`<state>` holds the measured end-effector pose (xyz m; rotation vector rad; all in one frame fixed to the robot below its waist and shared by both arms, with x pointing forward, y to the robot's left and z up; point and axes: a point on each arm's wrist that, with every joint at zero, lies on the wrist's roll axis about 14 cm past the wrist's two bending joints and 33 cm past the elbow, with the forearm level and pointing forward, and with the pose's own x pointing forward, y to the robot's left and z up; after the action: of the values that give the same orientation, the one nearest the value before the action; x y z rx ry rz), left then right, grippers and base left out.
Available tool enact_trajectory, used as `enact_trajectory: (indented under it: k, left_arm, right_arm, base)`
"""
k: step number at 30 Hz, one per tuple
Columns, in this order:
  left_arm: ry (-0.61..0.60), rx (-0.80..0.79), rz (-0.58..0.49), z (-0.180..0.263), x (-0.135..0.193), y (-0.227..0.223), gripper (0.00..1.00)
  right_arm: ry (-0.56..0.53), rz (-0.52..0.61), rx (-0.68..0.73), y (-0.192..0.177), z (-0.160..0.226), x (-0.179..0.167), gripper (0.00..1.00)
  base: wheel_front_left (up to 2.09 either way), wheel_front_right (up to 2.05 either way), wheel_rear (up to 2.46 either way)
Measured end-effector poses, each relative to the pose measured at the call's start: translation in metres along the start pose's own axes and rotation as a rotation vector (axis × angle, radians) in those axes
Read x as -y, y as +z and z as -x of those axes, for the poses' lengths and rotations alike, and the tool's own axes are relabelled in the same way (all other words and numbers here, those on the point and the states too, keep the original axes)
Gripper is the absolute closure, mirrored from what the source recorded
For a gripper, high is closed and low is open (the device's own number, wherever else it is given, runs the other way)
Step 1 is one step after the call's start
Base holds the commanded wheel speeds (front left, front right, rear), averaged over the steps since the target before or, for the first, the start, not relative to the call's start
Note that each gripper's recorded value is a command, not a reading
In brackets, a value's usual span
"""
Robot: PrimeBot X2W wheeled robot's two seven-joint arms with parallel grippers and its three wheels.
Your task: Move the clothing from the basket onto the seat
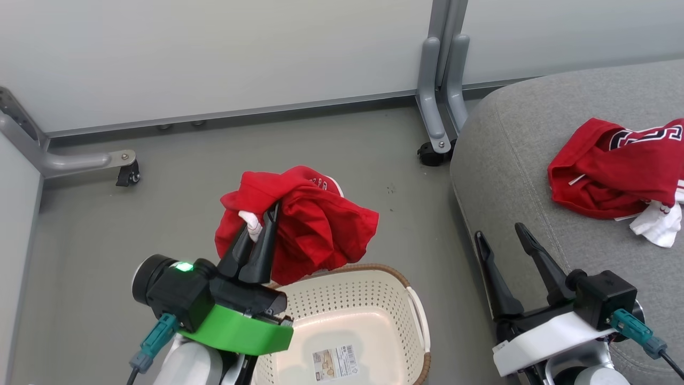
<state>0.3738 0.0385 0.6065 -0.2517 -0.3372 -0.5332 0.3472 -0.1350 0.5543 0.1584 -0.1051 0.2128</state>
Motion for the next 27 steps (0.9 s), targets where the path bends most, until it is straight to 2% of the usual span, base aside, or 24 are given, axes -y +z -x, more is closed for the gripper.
enact_trajectory:
  k: [9, 17, 22, 27]
  left_arm:
    - [-0.006, -0.020, -0.007, 0.001, 0.000, -0.006, 1.00]
    - [-0.016, -0.036, -0.004, -0.002, -0.002, -0.014, 1.00]
    - [-0.024, -0.047, -0.009, -0.002, -0.001, -0.017, 1.00]
    - [-0.029, -0.056, -0.007, 0.001, 0.000, -0.020, 1.00]
  right_arm:
    - [0.091, -0.016, 0.008, 0.003, -0.011, -0.022, 0.00]
    - [0.344, -0.063, 0.063, 0.021, -0.041, -0.091, 0.00]
    - [0.489, -0.080, 0.024, 0.013, -0.051, -0.130, 0.00]
    - [0.561, -0.066, -0.046, -0.006, -0.059, -0.147, 0.00]
  base:
    - [0.00, 0.00, 0.00]
    - [0.00, 0.00, 0.00]
    - [0.00, 0.00, 0.00]
    - [0.00, 0.00, 0.00]
